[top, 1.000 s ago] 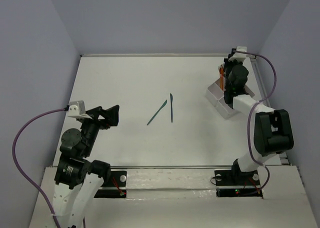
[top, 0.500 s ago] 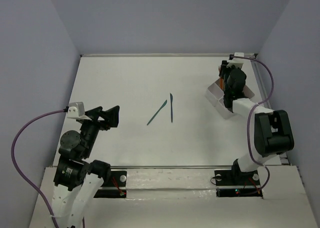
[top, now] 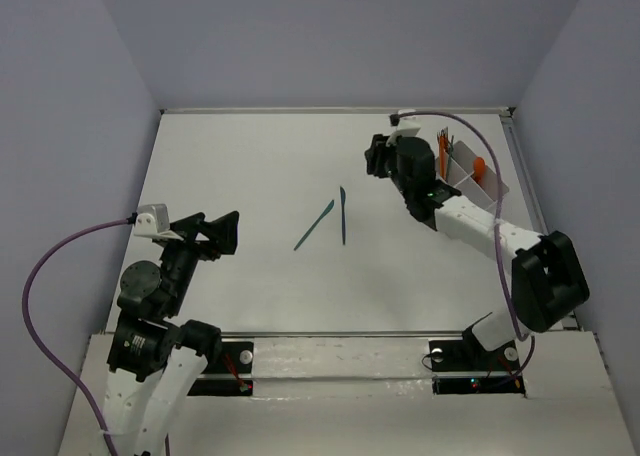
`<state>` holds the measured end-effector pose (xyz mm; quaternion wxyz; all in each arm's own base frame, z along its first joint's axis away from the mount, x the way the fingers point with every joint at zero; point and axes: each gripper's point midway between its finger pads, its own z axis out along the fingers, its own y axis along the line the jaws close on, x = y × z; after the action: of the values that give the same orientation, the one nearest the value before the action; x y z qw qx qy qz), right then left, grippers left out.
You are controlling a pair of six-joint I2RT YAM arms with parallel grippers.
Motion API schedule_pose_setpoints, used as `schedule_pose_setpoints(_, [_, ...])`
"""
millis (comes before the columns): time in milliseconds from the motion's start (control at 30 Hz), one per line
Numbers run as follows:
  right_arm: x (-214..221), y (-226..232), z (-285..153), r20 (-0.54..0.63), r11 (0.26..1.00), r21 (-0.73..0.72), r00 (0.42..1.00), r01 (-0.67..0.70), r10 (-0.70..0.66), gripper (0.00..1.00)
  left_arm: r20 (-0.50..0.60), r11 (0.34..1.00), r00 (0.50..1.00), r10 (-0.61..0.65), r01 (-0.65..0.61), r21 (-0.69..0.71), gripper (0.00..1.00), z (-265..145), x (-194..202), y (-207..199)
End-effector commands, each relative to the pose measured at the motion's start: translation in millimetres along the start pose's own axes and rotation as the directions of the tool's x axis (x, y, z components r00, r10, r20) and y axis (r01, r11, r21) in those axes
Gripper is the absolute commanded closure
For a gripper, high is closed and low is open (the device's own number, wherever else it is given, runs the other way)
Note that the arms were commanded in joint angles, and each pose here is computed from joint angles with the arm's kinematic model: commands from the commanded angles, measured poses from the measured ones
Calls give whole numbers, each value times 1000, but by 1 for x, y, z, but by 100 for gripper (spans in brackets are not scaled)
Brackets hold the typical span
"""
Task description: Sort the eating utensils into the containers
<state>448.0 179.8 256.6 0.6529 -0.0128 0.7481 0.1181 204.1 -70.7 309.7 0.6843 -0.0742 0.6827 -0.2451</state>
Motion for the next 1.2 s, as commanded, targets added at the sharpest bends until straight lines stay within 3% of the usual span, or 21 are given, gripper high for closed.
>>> schedule_pose_setpoints(0, [109, 50, -11, -349, 999, -52, 937, -12, -7, 51, 13, 1000, 1000, 13, -13, 20, 1, 6, -2, -4])
schedule_pose_setpoints(167, [149, 65, -4, -455, 998, -56, 890, -1, -25, 47, 10, 1000, 1000, 12, -12, 17, 1, 7, -1, -3])
schedule_pose_setpoints(433, [201, 82, 3, -594, 996, -73, 800, 52, -85, 57, 7, 1000, 1000, 13, -13, 12, 1, 8, 0, -2])
schedule_pose_setpoints(567, [208, 90, 9, -606, 995, -80, 790, 53, -90, 60, 7, 1000, 1000, 14, -14, 14, 1, 8, -1, -2])
schedule_pose_setpoints(1167, [254, 61, -12, -763, 979, -61, 624, 196, -172, 80, 21, 1000, 1000, 13, -13, 18, 1, 5, -3, -3])
